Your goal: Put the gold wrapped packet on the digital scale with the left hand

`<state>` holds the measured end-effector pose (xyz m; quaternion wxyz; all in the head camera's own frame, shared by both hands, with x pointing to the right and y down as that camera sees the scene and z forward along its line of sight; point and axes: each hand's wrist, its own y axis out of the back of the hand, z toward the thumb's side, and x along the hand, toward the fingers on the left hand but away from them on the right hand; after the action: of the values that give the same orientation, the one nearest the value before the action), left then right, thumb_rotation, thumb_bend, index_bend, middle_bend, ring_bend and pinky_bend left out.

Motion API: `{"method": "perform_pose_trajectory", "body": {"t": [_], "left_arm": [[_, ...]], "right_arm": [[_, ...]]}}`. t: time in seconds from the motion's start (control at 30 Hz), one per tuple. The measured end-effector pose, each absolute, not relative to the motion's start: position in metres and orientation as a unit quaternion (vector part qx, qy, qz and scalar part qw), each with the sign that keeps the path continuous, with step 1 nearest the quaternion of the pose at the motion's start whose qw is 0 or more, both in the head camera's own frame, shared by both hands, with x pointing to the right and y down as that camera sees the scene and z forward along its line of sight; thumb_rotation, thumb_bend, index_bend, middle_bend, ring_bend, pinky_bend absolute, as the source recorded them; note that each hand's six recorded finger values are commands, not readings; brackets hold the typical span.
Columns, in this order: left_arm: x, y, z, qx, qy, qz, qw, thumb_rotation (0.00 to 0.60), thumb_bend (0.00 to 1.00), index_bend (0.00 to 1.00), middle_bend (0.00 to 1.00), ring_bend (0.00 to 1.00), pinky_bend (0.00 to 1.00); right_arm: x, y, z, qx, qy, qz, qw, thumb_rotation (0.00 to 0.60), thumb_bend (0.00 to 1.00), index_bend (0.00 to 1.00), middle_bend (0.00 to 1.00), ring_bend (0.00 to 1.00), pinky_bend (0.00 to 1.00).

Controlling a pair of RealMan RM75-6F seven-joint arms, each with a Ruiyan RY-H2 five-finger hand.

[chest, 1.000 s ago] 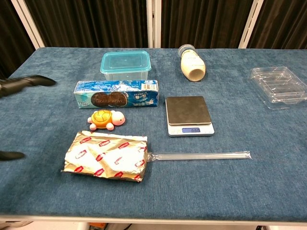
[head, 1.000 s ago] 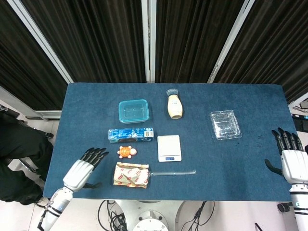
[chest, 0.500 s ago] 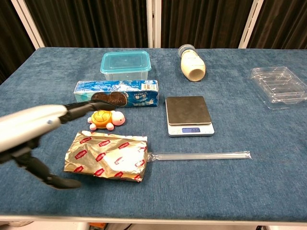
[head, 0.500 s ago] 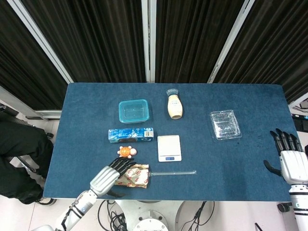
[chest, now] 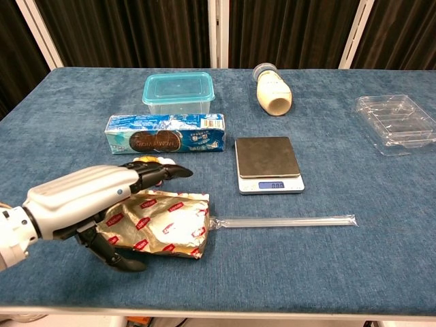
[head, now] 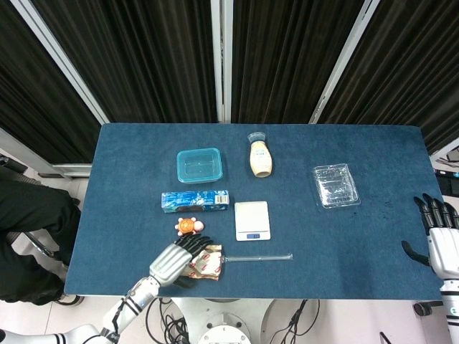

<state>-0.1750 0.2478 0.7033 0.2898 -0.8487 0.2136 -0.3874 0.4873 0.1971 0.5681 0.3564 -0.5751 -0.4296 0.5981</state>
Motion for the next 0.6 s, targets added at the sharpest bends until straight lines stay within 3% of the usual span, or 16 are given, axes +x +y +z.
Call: {"method": "perform_pose_trajectory", "body": {"t": [0.17, 0.33, 0.43, 0.6], "left_arm": [[-0.184, 0.249, 0.711, -0.836, 0.213, -0.417, 0.287, 0.6, 0.19, 0.0, 0.21, 0.0, 0.01], [-0.186, 0.246, 0.71, -0.826, 0.226, -0.425, 0.294, 0.6, 0.3, 0.09, 0.37, 0.06, 0.08], [-0.186, 0.243, 0.707, -0.823, 0.235, -0.424, 0.297, 0.6, 0.31, 0.16, 0.42, 0.12, 0.12], [-0.185, 0.237, 0.699, -0.816, 0.255, -0.416, 0.31, 0.6, 0.31, 0.39, 0.51, 0.21, 0.18]], "right_arm": [[0.487, 0.198, 0.572, -0.579, -0.425, 0.599, 0.353, 0.6, 0.16, 0.0, 0.0, 0.0, 0.0], [0.487, 0.199, 0.573, -0.58, -0.424, 0.6, 0.352, 0.6, 0.16, 0.0, 0.0, 0.0, 0.0], [0.489, 0.199, 0.573, -0.578, -0.426, 0.601, 0.352, 0.6, 0.16, 0.0, 0.0, 0.0, 0.0], [0.49, 0.199, 0.572, -0.577, -0.426, 0.602, 0.351, 0.6, 0.16, 0.0, 0.0, 0.0, 0.0]]}}
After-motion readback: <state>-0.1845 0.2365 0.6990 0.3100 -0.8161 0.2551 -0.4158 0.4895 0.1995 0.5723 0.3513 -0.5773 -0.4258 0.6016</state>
